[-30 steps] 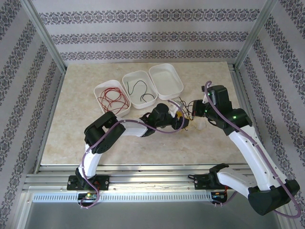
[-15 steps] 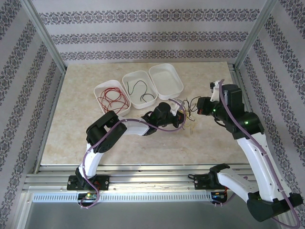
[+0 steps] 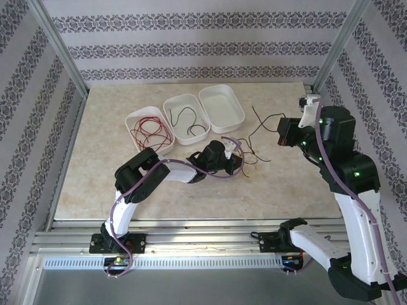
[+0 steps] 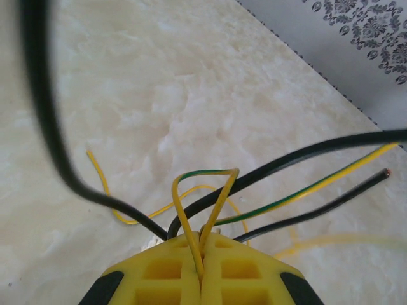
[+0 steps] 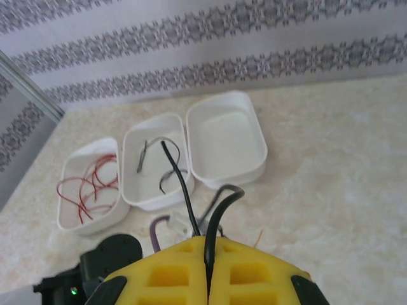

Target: Untangle the cables

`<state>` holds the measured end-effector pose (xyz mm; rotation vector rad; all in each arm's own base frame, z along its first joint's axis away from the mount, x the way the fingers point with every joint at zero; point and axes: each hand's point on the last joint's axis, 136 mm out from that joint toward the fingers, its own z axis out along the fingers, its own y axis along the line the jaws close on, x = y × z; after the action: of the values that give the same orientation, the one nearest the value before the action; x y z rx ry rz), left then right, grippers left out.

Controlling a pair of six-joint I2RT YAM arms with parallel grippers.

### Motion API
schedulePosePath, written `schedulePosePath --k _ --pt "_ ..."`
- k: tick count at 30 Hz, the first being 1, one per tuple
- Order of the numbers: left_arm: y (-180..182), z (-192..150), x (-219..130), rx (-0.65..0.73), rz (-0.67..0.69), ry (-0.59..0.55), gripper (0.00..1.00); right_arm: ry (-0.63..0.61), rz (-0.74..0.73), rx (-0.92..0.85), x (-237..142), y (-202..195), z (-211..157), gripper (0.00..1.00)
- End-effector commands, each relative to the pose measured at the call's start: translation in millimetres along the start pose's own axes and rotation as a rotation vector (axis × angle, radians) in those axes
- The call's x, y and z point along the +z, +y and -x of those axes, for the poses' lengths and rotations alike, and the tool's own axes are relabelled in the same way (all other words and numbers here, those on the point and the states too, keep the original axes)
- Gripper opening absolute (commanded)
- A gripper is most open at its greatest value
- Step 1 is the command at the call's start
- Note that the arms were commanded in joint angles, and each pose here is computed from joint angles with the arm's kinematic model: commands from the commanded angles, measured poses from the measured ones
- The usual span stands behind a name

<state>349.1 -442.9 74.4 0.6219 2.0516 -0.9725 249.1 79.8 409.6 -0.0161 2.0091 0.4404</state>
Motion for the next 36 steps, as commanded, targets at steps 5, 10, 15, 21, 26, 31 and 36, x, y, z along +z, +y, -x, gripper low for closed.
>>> schedulePosePath --k 5,10,15,21,26,31,36 --pt "1.4 -5.2 -4.9 -0.029 -0.006 0.025 0.0 -0.223 0.018 -0.097 -41.1 16.4 67.0 0.0" --pt "0.6 -12.0 -6.6 -0.031 -0.006 0.041 0.0 -0.341 0.02 -0.124 -64.8 24.1 99.4 0.0" --pt "-1.5 -12.9 -18.7 -0.022 0.0 0.033 0.0 -0.351 0.04 -0.129 -55.4 29.4 109.7 0.0" --pt "-11.2 -9.1 -42.9 -0.031 -0.031 -0.008 0.13 -0.244 0.086 -0.094 3.1 30.2 94.1 0.0" --pt "-19.9 3.9 -61.7 -0.036 -0.048 -0.06 0.35 -0.193 0.152 -0.053 51.4 35.2 83.0 0.0" --pt "-25.4 22.1 -78.4 -0.028 -0.042 -0.125 0.95 -0.143 0.197 -0.04 96.4 44.2 71.3 0.0" --pt "-25.1 37.6 -106.3 -0.02 -0.002 -0.201 0.96 -0.088 0.214 -0.056 140.3 58.8 58.9 0.0"
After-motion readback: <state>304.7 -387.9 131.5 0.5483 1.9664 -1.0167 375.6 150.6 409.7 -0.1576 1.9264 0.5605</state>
